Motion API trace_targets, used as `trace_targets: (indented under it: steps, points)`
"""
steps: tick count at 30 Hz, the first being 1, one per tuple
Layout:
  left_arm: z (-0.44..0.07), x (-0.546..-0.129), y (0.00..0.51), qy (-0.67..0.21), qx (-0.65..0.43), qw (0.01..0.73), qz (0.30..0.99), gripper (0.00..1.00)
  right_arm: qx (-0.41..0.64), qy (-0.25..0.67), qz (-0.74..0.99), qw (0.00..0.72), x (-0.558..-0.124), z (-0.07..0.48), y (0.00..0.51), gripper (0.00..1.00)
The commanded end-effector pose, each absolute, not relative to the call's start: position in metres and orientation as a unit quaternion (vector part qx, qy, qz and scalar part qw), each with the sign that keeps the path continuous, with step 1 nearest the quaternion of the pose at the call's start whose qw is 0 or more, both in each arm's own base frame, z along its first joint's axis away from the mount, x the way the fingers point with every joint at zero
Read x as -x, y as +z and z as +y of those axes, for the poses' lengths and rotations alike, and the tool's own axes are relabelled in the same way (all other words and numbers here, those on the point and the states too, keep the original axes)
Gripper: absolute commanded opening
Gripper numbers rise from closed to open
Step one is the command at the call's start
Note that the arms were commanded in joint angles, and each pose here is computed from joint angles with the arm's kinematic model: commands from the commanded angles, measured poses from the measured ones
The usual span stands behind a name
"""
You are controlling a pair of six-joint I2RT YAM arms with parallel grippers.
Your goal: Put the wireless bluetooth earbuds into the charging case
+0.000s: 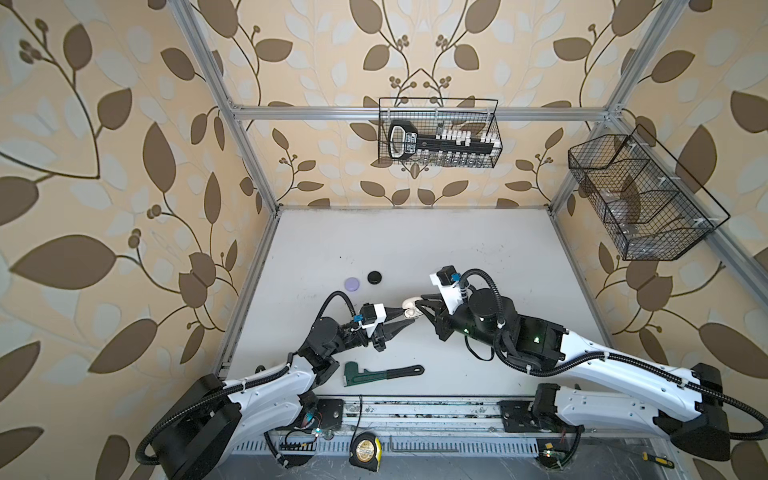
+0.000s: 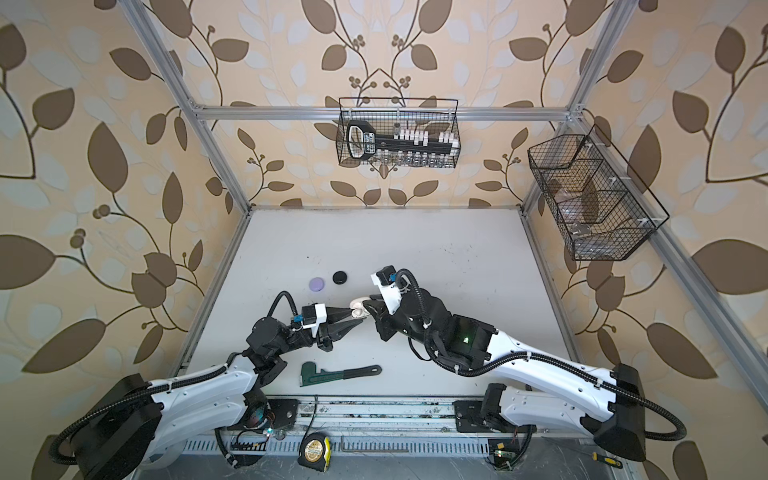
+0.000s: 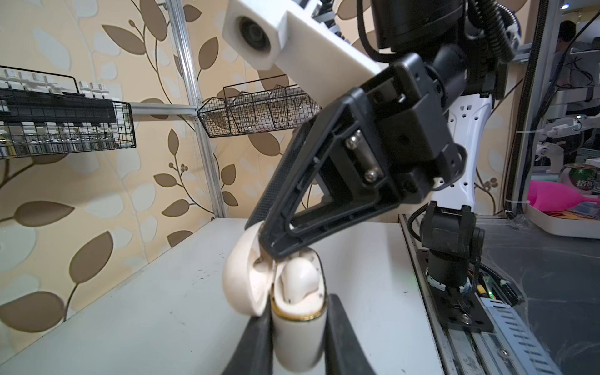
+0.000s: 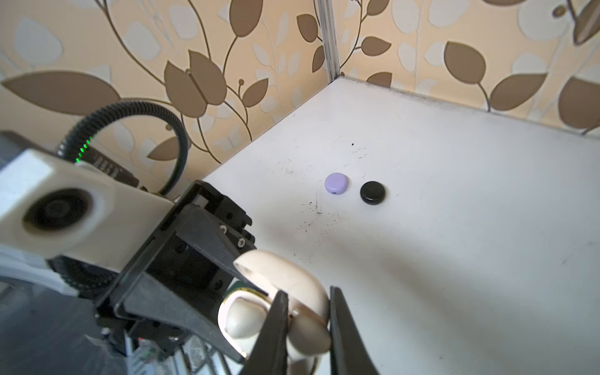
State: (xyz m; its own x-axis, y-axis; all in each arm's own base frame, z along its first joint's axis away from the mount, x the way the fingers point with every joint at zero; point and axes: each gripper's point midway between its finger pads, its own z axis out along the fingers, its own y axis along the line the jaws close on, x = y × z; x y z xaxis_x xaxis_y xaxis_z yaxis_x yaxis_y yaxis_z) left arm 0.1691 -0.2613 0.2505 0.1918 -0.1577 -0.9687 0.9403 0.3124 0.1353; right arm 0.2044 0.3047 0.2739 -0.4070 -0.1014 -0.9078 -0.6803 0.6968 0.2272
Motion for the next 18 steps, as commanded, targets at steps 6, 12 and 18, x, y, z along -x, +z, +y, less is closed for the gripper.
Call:
trace_targets:
  steps: [6, 12, 18]
  points:
    - [-0.250, -0.178, 0.268, -0.389, -0.378, 0.696, 0.470, 0.00, 0.224, 0.294, 0.785, 0.497, -0.198, 0.291, 0.288, 0.12]
    - [-0.247, -0.181, 0.265, -0.375, -0.372, 0.704, 0.475, 0.00, 0.134, 0.313, 0.817, 0.465, -0.200, 0.281, 0.273, 0.14]
    - [-0.250, -0.184, 0.259, -0.370, -0.379, 0.700, 0.479, 0.00, 0.063, 0.313, 0.828, 0.460, -0.206, 0.281, 0.269, 0.04]
